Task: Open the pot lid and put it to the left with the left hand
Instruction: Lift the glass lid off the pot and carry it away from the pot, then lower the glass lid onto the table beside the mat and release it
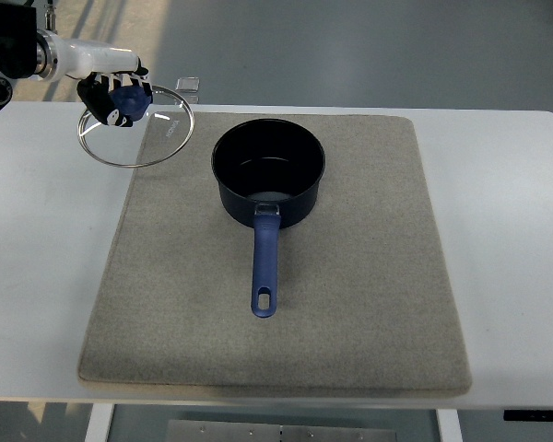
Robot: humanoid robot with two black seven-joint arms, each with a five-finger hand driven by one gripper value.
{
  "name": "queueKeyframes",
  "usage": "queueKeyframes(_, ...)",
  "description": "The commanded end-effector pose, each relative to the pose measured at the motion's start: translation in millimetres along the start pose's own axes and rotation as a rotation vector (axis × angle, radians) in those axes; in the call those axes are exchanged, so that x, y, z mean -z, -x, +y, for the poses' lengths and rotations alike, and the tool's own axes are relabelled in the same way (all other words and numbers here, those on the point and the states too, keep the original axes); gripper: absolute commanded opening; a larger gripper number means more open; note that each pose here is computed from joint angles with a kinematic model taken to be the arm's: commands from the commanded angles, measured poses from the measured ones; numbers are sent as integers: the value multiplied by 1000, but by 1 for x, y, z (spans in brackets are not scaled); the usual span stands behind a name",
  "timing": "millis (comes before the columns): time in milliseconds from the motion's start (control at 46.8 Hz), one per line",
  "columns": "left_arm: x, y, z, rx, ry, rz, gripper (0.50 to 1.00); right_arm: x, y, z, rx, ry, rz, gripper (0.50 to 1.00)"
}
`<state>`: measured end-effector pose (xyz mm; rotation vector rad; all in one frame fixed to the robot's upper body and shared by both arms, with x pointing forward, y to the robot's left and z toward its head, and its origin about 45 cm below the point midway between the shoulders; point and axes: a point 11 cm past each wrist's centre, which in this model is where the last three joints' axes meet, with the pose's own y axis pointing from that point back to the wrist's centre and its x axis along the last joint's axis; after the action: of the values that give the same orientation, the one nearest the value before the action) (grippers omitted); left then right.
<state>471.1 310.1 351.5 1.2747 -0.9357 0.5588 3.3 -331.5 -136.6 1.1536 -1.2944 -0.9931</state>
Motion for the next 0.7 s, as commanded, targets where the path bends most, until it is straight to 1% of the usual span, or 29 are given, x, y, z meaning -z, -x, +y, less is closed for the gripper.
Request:
queueKeyframes(0, 3, 16, -3, 19, 8, 29, 500, 0, 0, 0, 0, -1, 0, 915)
queueKeyframes(299, 1, 55, -14, 93, 19, 50, 500, 0, 0, 0, 0, 0, 0, 915)
queueKeyframes(427, 0, 60, -17, 104, 17, 46, 500, 0, 0, 0, 0, 0, 0, 915)
queueKeyframes(534, -12, 67, -26, 117, 31, 29, 500, 0, 0, 0, 0, 0, 0, 915)
queueKeyframes(683, -13, 68, -29, 120, 31, 25, 500, 0, 0, 0, 0, 0, 0, 915)
